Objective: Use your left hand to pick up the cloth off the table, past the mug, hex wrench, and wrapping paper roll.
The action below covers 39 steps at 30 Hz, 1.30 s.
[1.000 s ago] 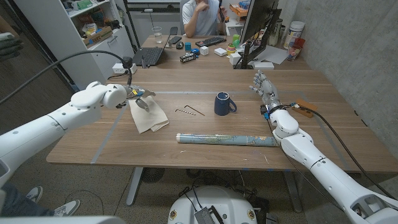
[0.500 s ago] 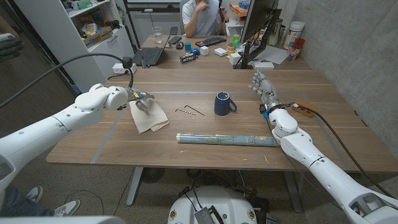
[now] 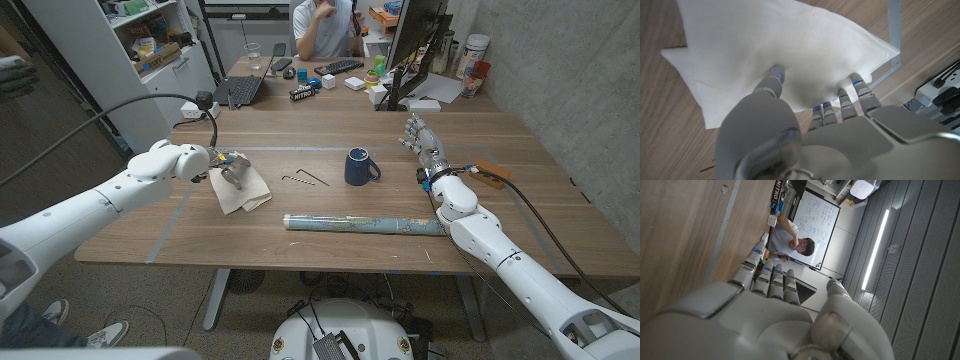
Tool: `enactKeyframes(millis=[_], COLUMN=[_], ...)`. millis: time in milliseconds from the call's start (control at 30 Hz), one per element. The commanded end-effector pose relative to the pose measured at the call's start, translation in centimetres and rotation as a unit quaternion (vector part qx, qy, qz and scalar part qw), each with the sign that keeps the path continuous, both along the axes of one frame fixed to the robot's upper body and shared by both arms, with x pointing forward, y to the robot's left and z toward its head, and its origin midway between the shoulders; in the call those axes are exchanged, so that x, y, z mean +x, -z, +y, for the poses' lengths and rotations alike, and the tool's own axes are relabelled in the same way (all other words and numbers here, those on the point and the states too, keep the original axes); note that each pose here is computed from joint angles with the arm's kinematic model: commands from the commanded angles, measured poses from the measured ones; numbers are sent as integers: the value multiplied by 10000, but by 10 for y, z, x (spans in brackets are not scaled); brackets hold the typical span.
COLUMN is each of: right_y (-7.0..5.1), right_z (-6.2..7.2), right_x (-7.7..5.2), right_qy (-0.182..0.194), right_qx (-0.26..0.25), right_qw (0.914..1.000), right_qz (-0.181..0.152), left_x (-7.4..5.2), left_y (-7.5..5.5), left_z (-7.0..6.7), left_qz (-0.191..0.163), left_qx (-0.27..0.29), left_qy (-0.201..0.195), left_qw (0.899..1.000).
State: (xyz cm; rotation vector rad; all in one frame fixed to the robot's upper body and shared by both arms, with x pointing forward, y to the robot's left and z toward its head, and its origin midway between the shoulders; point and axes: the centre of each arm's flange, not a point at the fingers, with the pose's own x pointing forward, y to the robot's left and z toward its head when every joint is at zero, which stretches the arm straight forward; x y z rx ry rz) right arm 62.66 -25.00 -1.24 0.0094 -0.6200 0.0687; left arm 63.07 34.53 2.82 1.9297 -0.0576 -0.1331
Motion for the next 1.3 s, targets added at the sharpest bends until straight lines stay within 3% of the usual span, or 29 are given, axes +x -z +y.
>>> enactKeyframes(millis=[33,300,633,767,1300], right_y=[5,3,3,3,4], right_z=[-4,-5,-2,1,0], right_x=[-1,-3,1,3,1], right_qy=[25,5,-50,-98,-153], right_qx=[-20,-36,-30,-37,26], right_qw=[10000,10000,10000,9999,9999], right_qz=[58,40,54,54,-20], left_x=[19,28,26,22,7], left_y=[28,45,54,55,47], left_z=[-3,-3,-6,-8,-18], left_qz=[440,781,886,518,289], left_qx=[-565,-1404,-1727,-1794,-1840], left_qy=[34,-28,-31,-24,78], left_qw=[9974,9870,9810,9824,9825])
